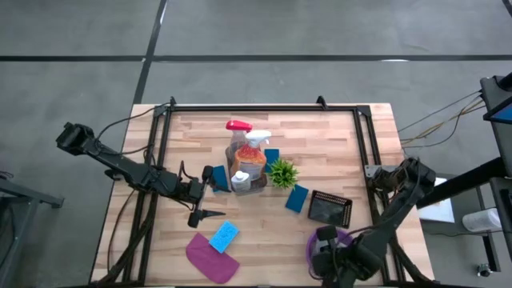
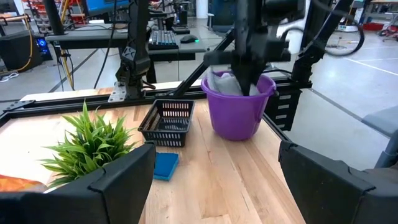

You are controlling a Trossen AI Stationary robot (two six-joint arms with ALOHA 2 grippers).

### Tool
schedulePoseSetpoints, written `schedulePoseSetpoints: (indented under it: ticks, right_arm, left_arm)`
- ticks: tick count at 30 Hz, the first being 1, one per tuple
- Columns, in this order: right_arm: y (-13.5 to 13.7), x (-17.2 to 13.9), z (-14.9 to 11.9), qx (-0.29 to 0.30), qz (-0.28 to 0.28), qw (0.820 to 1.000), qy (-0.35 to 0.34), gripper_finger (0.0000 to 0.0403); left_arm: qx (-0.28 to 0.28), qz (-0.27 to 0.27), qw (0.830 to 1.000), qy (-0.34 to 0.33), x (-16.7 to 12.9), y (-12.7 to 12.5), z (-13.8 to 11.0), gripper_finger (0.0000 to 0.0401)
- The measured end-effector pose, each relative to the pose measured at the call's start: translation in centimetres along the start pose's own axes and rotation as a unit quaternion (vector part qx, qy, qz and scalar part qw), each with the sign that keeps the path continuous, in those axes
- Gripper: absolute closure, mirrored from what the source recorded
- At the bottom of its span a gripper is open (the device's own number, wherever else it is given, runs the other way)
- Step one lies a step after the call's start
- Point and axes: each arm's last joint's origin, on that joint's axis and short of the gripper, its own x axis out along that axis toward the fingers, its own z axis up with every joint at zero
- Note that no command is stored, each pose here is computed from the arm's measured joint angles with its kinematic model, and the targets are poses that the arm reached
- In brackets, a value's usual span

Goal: Pick & Place Kitchen Items
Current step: Put the gray towel into the purple bucket

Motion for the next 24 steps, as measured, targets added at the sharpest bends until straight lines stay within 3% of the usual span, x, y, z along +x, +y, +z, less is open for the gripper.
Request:
schedulePoseSetpoints:
  ticks: [6,16,19,24]
  right_arm:
    - [-1.0,2.6,-0.8,0.008,0.001,0.999,0.032,0.0385]
    - [-1.0,2.1,-0.4,0.018,0.006,1.0,0.025,0.0381]
    - [-1.1,1.8,-0.2,0.026,0.006,0.999,0.023,0.0356]
    - [-1.1,1.4,0.0,0.027,-0.002,0.999,0.022,0.0269]
  left_arm:
    - [0.0,0.0,1.0,0.0,0.0,0.0,0.0,0.0059]
    - [0.0,0.0,1.0,0.0,0.0,0.0,0.0,0.0059]
    - [0.0,0.0,1.0,0.0,0.0,0.0,0.0,0.0059]
    - [0.0,0.0,1.0,0.0,0.0,0.0,0.0,0.0059]
